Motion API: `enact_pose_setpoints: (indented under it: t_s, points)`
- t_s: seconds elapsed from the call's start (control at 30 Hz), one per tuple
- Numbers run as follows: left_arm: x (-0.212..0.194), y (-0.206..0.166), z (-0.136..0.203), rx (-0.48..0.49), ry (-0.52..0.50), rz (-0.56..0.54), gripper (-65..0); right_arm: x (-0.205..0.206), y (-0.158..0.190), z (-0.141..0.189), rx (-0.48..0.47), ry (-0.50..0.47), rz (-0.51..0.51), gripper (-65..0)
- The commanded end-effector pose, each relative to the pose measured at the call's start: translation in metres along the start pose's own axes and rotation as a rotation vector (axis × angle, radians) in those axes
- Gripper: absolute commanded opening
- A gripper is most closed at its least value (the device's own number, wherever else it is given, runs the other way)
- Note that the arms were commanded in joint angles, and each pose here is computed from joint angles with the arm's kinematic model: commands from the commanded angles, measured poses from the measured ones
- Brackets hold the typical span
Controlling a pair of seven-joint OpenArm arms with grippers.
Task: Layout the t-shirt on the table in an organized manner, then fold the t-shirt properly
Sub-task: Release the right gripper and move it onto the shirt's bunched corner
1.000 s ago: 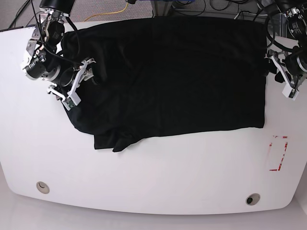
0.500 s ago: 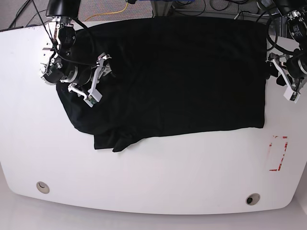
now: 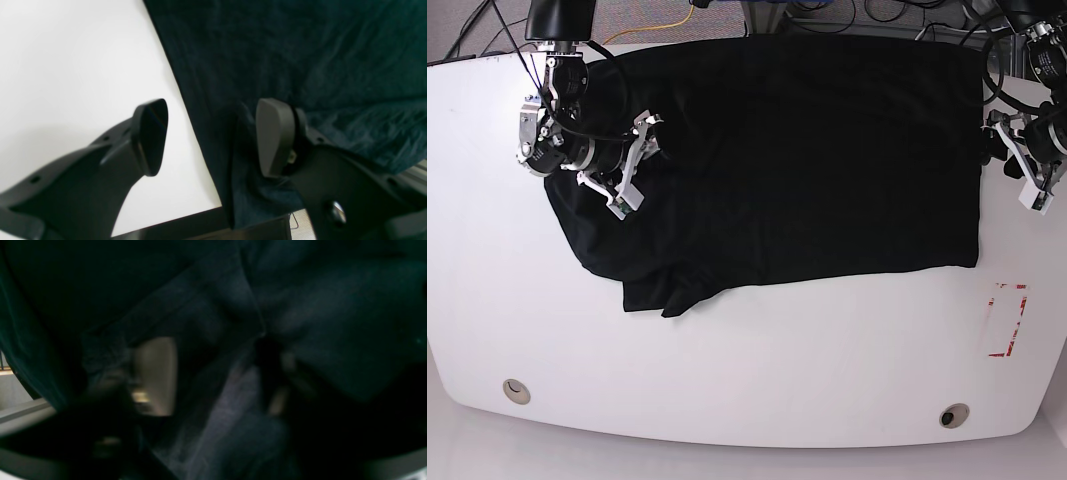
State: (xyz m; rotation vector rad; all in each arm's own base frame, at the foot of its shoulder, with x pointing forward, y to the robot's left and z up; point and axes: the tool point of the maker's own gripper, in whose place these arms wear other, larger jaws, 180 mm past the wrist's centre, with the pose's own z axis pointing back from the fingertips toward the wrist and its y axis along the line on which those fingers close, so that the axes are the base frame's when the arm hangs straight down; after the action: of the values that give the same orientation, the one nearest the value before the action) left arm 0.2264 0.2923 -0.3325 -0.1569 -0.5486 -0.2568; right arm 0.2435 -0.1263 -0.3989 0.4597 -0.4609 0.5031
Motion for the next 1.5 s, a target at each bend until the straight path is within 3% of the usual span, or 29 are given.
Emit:
enact_pose_setpoints:
  t_s: [0.0, 0.1, 0.2, 0.73, 1.03, 1.13, 1.27, 1.33, 1.37, 1.47]
  points:
    - [0.012, 0.005, 0.007, 0.015, -0.032, -0.023, -25.8, 0.013, -0.003, 0.006, -0.008, -0.038, 0.019, -43.9]
    - [0.011, 0.005, 0.007, 0.014, -0.032, -0.022, -25.8, 0.013, -0.003, 0.006, -0.009, -0.039, 0.020, -54.7]
    - [0.011, 0.005, 0.007, 0.014, -0.032, -0.022, -25.8, 0.017, -0.004, 0.007, -0.012, -0.046, 0.025, -58.0]
    - [0.011, 0.004, 0.007, 0.013, -0.031, -0.022, -25.8, 0.046, -0.021, 0.020, -0.062, -0.101, 0.067, -61.2]
    - [0.010, 0.004, 0.007, 0.012, -0.028, -0.022, -25.8, 0.053, -0.030, 0.029, -0.084, -0.115, 0.086, -59.9]
    - [0.009, 0.004, 0.007, 0.013, -0.027, -0.021, -25.8, 0.050, -0.029, 0.028, -0.082, -0.108, 0.084, -49.8]
    - [0.009, 0.004, 0.007, 0.013, -0.027, -0.021, -25.8, 0.044, -0.021, 0.030, -0.082, -0.104, 0.102, -22.7]
    - [0.009, 0.004, 0.007, 0.013, -0.027, -0.021, -25.8, 0.044, -0.016, 0.033, -0.084, -0.108, 0.116, -13.5]
    - [0.009, 0.004, 0.007, 0.013, -0.027, -0.021, -25.8, 0.043, -0.014, 0.033, -0.084, -0.109, 0.121, -9.4]
    - [0.009, 0.004, 0.007, 0.013, -0.027, -0.021, -25.8, 0.036, -0.009, 0.032, -0.077, -0.093, 0.121, -5.1]
